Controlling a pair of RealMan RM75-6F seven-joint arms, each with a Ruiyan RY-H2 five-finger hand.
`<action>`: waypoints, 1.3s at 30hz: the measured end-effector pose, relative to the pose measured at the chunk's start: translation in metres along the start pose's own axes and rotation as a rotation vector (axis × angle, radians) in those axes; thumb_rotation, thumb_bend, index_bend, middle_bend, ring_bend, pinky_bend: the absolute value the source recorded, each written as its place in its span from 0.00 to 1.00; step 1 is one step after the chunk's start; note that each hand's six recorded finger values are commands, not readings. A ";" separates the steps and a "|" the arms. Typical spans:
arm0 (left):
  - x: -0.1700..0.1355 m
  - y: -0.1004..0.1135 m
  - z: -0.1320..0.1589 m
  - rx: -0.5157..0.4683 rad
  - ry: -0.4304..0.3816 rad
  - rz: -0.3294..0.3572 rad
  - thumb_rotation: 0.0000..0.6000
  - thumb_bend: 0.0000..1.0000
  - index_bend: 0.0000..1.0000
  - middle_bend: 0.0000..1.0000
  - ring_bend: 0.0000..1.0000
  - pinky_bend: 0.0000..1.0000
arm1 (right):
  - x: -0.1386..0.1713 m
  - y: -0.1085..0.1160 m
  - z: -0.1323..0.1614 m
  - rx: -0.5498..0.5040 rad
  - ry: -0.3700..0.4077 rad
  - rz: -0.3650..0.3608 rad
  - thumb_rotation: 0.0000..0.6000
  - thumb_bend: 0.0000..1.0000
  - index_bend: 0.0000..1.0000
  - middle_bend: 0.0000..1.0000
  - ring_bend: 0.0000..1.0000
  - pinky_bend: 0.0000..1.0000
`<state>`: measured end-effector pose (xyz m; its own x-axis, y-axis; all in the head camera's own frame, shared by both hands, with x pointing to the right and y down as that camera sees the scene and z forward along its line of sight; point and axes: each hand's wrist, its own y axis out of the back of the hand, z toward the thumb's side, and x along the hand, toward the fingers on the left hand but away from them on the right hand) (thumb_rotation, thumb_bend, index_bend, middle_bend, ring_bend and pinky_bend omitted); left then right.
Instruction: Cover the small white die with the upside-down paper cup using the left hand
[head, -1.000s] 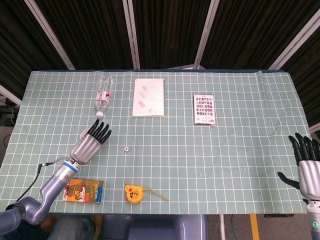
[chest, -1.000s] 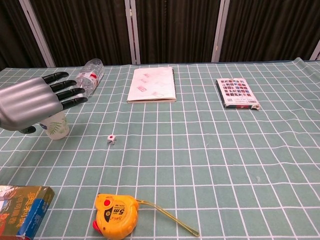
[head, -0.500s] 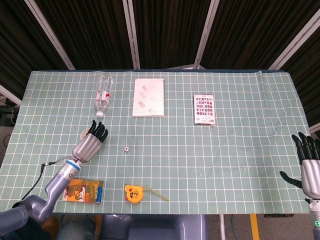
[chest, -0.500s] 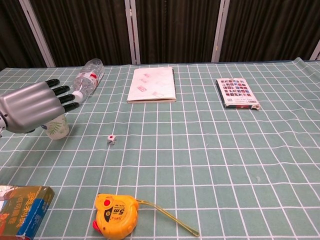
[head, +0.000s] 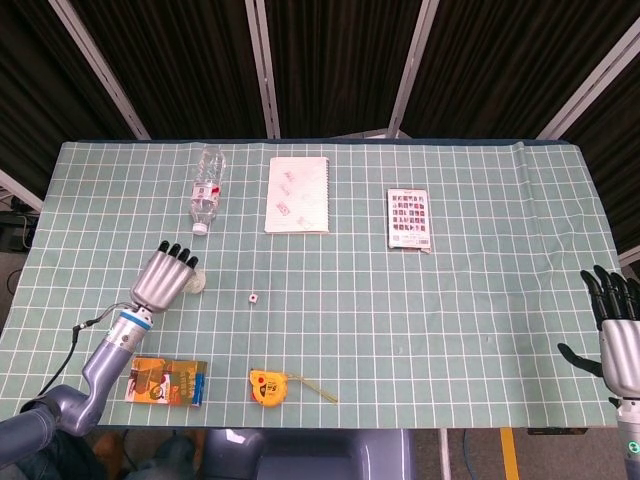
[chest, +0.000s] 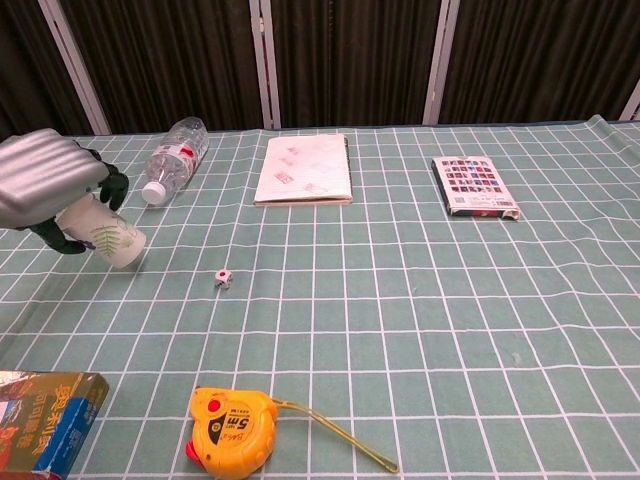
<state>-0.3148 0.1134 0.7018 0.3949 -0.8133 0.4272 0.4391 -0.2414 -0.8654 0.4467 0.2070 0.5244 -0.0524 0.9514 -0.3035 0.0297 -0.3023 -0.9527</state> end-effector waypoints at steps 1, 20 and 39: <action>0.000 0.001 -0.004 -0.077 0.016 -0.004 1.00 0.07 0.46 0.34 0.32 0.38 | 0.000 0.000 0.000 0.001 0.001 0.000 1.00 0.00 0.00 0.00 0.00 0.00; 0.002 -0.042 -0.030 -1.398 0.245 -0.343 1.00 0.06 0.45 0.28 0.27 0.34 | -0.002 -0.004 0.002 0.012 0.001 0.014 1.00 0.00 0.00 0.00 0.00 0.00; -0.009 0.001 -0.038 -0.777 0.080 -0.162 1.00 0.04 0.00 0.00 0.00 0.00 | -0.002 -0.004 0.001 0.005 0.002 0.013 1.00 0.00 0.00 0.00 0.00 0.00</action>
<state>-0.3483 0.1008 0.6872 0.3024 -0.7647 0.5691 -0.2138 -0.6362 -0.7413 0.4454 0.2059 0.5285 -0.0500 0.9475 -0.3159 0.0252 -0.3150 -0.9488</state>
